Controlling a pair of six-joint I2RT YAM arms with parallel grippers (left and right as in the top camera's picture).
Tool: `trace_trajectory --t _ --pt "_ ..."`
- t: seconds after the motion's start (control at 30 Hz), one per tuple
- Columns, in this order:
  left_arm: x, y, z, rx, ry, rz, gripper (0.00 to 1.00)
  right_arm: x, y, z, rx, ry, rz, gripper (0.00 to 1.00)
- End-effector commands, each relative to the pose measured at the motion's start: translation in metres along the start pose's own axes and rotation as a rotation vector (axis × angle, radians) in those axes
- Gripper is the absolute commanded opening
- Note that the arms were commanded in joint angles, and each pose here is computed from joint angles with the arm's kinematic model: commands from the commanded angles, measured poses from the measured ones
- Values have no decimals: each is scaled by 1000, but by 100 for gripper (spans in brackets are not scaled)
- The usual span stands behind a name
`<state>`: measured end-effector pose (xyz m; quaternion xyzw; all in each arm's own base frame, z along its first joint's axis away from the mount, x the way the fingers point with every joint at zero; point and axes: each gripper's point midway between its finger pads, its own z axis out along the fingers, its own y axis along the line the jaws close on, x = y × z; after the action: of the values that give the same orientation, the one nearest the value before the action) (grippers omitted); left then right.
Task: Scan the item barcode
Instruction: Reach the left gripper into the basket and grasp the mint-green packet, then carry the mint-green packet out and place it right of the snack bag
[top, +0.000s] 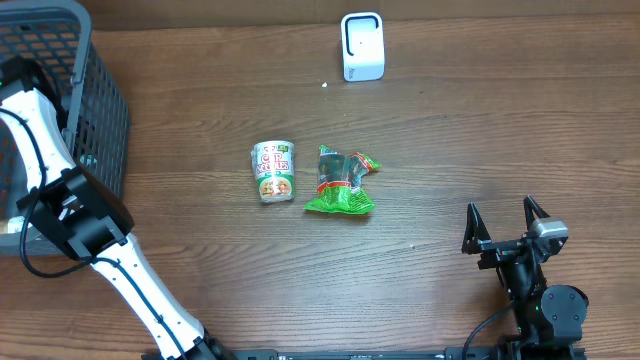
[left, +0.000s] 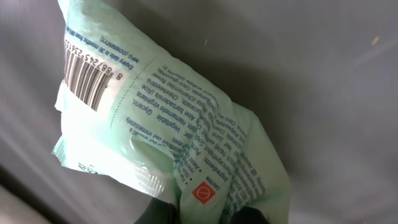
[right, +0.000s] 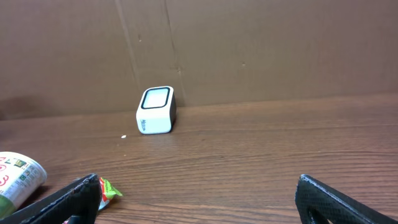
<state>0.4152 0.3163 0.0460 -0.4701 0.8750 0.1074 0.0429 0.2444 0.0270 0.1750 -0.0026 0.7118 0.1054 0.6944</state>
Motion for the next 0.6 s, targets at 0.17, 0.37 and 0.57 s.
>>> trace_trajectory --t 0.17,0.37,0.57 --pt "-20 -9 -97 199 -127 -34 4 2 0 0 -3 -1 4 100" --pt "-32 14 -256 373 -446 -70 4 2 0 0 -3 -1 4 100" --pt "13 47 -370 494 -622 -73 4 2 0 0 -3 -1 4 100"
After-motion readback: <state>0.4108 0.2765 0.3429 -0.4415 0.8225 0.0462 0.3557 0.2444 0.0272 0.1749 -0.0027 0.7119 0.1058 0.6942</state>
